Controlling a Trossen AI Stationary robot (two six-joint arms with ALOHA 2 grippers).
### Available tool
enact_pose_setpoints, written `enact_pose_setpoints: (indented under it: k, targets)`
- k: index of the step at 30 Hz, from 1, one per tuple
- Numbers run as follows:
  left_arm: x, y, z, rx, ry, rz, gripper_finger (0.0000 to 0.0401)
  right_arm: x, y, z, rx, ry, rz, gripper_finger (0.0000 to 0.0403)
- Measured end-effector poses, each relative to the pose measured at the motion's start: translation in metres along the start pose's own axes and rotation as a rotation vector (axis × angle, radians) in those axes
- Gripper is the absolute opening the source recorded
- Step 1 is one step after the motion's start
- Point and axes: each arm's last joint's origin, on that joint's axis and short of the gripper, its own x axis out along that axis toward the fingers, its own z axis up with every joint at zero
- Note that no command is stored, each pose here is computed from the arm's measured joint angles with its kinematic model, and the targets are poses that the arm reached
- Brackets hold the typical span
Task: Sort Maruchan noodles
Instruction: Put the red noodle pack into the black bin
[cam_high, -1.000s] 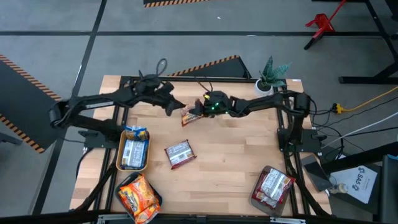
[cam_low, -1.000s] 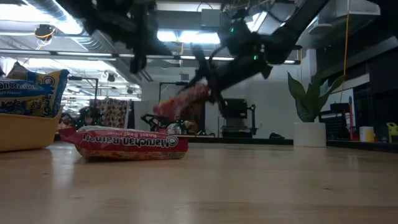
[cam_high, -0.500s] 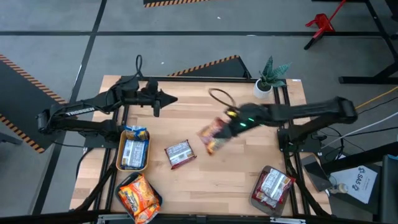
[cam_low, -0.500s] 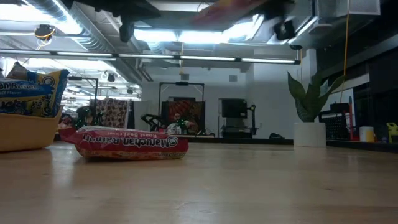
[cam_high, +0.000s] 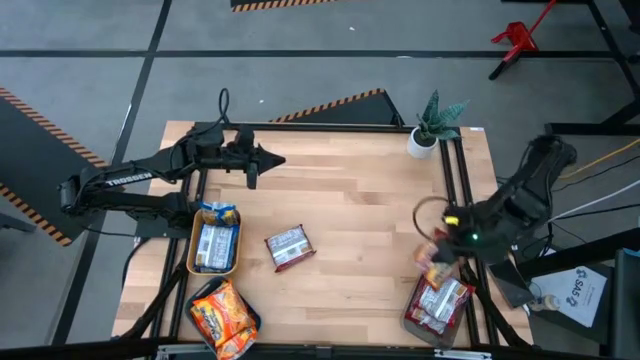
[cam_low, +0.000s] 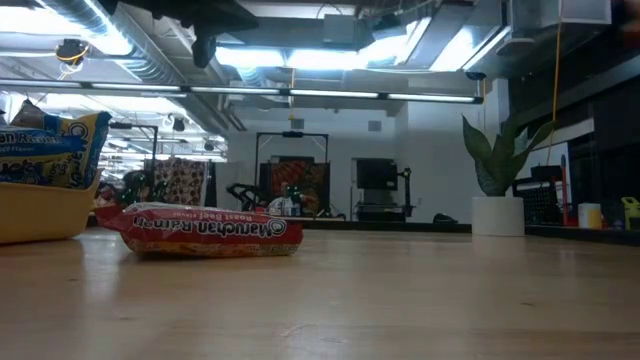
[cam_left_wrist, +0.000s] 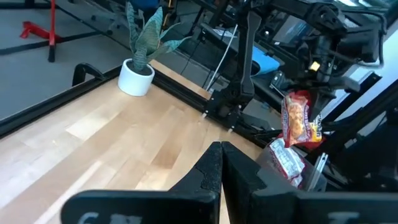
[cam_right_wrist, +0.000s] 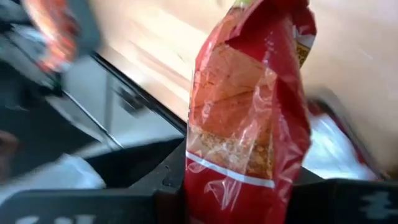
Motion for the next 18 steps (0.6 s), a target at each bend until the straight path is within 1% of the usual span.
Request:
enact_pose_setpoints:
  k: [2,5,11,13,15,18]
  targets:
    - [0.0,0.0,0.0,0.01,0.001,0.0,0.0,0.001,-0.006,-0.01,-0.016,0.046,-0.059,0.0098]
    - [0.0,0.0,0.0,0.024,-0.001,0.006,0.0,0.005,-0.01,-0.021,-0.046,0.07,-0.111,0.0098]
    - [0.0,0.002,0.001,0.025,-0.028,0.065,0.0,0.019,-0.013,-0.037,-0.097,0.178,-0.248,0.0098]
    - [0.0,0.002,0.001,0.025,-0.034,0.077,0.0,0.023,-0.013,-0.043,-0.132,0.207,-0.257,0.0098]
    - [0.0,0.002,0.001,0.025,-0.036,0.081,0.0,0.026,-0.011,-0.049,-0.162,0.229,-0.236,0.0098]
    - [0.0,0.003,0.001,0.026,-0.04,0.09,0.0,0.031,-0.011,-0.057,-0.201,0.238,-0.235,0.0098]
